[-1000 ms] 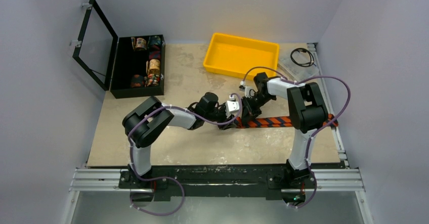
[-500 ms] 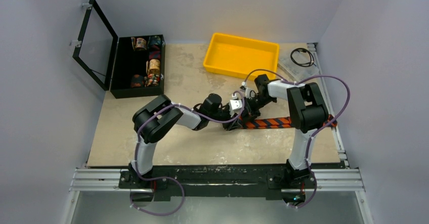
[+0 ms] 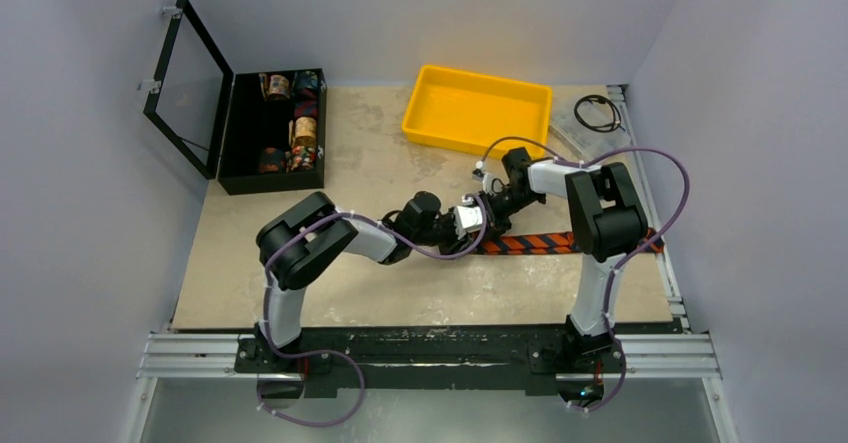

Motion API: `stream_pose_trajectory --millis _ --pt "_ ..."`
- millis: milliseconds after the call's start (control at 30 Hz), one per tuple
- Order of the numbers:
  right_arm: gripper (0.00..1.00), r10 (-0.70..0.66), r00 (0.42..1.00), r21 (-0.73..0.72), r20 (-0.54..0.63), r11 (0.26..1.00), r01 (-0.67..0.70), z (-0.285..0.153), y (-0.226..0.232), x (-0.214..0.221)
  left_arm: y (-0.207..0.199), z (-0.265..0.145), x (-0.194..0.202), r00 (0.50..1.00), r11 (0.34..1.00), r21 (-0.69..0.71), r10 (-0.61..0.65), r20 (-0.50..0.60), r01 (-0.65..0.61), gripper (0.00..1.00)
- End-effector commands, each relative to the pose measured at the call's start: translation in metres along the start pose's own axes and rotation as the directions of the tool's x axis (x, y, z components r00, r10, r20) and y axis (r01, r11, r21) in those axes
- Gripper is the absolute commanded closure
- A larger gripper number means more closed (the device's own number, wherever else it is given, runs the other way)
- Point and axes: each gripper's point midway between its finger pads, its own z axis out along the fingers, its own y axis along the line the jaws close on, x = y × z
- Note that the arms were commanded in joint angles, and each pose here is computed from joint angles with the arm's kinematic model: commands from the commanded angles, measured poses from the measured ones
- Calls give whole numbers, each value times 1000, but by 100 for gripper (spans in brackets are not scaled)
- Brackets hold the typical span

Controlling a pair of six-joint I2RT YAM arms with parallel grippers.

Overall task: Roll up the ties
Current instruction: Roll the tie at the center of the board.

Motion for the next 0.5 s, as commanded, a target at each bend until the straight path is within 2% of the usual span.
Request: stream_pose_trajectory --millis 0,133,300,367,467 --pt "81 -147 989 53 28 988 146 15 -12 -11 -23 -32 109 922 1000 18 19 -387 -13 73" --pt "71 -140 989 56 43 989 138 -9 -14 -11 -25 -36 118 890 999 31 5 -456 11 75" --pt "59 -133 988 42 84 991 129 -48 -13 -24 -28 -38 122 879 998 60 26 -476 3 77" --pt "56 -135 988 28 79 991 133 -56 -7 -22 -28 -39 122 875 998 68 32 -483 2 78" --pt "46 -137 986 -25 91 990 139 -62 10 -15 -28 -40 122 866 995 94 60 -497 -15 79"
